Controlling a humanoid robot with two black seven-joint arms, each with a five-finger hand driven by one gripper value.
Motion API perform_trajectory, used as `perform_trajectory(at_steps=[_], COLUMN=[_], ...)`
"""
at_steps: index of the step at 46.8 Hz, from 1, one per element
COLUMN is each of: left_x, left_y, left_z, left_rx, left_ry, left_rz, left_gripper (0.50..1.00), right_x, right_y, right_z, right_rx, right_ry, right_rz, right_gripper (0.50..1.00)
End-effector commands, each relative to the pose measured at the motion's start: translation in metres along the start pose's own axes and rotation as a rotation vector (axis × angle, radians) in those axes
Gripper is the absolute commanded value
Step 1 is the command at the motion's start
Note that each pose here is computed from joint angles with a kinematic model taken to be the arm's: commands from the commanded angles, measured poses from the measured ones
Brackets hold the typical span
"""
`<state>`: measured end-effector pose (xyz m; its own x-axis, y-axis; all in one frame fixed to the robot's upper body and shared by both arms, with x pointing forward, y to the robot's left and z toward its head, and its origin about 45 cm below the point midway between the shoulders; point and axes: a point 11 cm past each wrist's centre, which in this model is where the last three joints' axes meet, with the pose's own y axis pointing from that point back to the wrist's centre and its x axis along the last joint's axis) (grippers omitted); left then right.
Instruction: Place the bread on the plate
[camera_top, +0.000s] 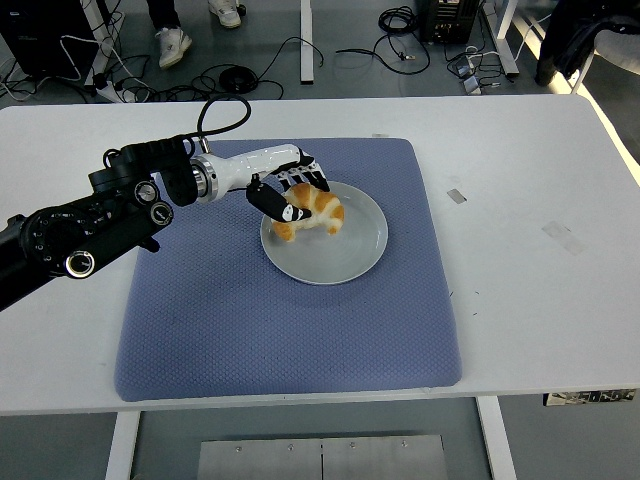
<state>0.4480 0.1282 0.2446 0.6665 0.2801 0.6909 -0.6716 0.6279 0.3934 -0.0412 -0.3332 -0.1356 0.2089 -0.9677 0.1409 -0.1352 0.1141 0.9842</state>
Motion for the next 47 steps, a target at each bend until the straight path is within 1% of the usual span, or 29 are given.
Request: perform_trajectory(at_steps=[1,2,3,5,9,16,19,21,24,30,33,40,43,47], left_x=[-0.001,-0.001,-0.001,-0.002,-0.005,-0.019,-0.018,-0.018,-0.017,-0.008,0.000,0.036,0.050,0.077], left_y=[0.000,0.000,-0.001,-0.001,-0.003,-0.010,-0.010,-0.010,-0.010,-0.007,-0.005,0.014,0.026,0.046], left_z=[0.000,0.000,0.001,0.001,0.003,0.012,0.011,0.011,0.012,0.010,0.010,-0.004,-0.015,-0.026], left_rx=[-0.002,-0.002,-0.003,-0.002,-0.006,-0.023,-0.022,-0.023,-0.025,-0.024,-0.025,-0.003,0.016,0.026], left_ry=[0.001,0.001,0.001,0.003,0.004,-0.004,-0.001,0.005,0.009,0.022,0.037,0.090,0.119,0.183], left_rz=[-0.001,-0.001,-0.002,-0.003,-0.008,-0.042,-0.039,-0.037,-0.030,0.007,0.025,0.092,0.119,0.178], left_gripper=[0.611,0.616,0.631,0.676,0.745,0.805,0.831,0.861,0.886,0.955,0.971,0.974,0.974,0.974], right_x=[0.000,0.000,0.000,0.000,0.000,0.000,0.000,0.000,0.000,0.000,0.000,0.000,0.000,0.000], right_y=[0.000,0.000,0.000,0.000,0.000,0.000,0.000,0.000,0.000,0.000,0.000,0.000,0.000,0.000], right_z=[0.000,0.000,0.000,0.000,0.000,0.000,0.000,0.000,0.000,0.000,0.000,0.000,0.000,0.000], right_rx=[-0.001,0.000,0.000,-0.001,0.000,0.000,0.000,0.000,0.000,0.000,-0.001,0.000,0.000,0.000], right_ry=[0.000,0.000,0.000,0.000,0.000,0.000,0.000,0.000,0.000,0.000,0.000,0.000,0.000,0.000], right_rz=[0.000,0.000,0.000,0.000,0.000,0.000,0.000,0.000,-0.002,0.000,0.000,0.000,0.000,0.000], right_gripper=[1.000,1.000,1.000,1.000,1.000,1.000,1.000,1.000,1.000,1.000,1.000,1.000,1.000,1.000])
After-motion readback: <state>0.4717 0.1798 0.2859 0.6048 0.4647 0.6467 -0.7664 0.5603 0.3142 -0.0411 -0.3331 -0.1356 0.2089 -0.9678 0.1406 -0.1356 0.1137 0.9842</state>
